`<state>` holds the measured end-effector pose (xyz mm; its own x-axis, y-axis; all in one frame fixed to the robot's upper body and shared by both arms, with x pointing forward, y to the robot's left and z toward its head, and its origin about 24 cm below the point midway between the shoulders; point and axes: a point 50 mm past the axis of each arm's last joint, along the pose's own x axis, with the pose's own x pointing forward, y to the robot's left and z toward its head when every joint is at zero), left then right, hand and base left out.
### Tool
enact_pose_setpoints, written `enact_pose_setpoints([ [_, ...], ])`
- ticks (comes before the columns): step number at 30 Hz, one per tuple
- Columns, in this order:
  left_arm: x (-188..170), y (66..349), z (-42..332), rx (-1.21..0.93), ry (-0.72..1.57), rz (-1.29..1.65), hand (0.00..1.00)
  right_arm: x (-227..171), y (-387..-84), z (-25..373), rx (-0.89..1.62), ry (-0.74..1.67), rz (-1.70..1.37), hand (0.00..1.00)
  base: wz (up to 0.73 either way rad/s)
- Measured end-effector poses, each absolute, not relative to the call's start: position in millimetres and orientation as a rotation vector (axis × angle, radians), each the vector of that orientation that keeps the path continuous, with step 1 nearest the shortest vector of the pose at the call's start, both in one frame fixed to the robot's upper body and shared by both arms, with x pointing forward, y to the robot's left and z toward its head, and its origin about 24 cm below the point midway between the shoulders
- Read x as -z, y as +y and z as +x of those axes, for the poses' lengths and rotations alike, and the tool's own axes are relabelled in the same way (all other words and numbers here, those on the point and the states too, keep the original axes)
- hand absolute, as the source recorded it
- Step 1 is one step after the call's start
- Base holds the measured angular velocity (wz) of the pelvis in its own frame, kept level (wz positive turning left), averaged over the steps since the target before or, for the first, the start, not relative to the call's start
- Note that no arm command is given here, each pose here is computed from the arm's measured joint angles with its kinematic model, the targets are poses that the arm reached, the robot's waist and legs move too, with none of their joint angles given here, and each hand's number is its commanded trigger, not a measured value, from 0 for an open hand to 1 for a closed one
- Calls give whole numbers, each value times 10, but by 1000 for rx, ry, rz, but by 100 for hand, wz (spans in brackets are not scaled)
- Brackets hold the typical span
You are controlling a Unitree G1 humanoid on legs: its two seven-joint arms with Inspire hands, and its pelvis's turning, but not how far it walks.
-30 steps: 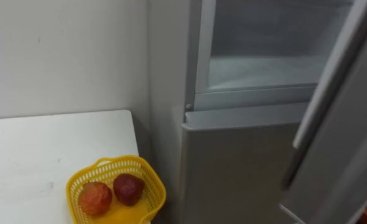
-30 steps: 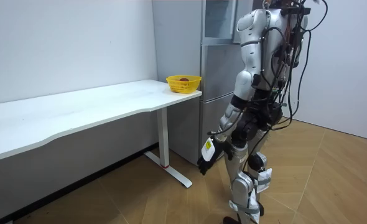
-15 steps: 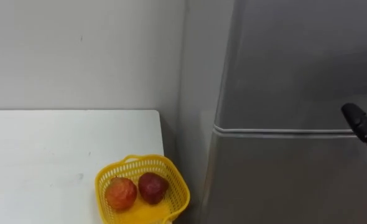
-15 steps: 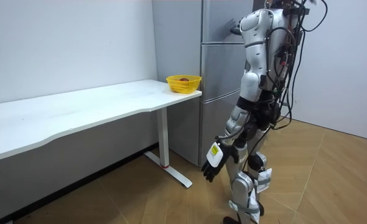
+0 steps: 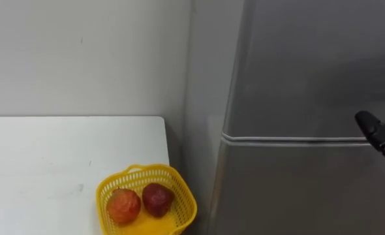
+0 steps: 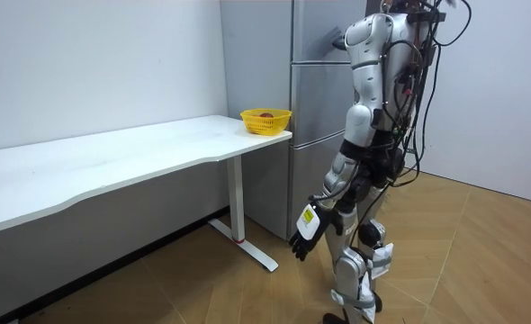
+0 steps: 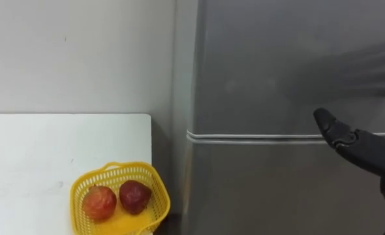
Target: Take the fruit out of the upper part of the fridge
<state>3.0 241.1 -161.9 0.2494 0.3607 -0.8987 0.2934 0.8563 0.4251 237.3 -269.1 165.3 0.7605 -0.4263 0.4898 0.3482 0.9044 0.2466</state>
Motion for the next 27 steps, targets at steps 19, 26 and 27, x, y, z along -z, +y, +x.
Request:
enact_pose_setpoints([
  [19,1621,2463,25,-59,1357,593,0,-1742,-2854,2209,691,-630,-1,0,2],
  [26,1619,2463,48,-57,1348,603,0,-1633,-3019,2073,839,-594,6,0,-7],
  [27,1617,2465,53,-63,1345,608,0,-1554,-3059,2040,870,-560,-5,0,-8],
])
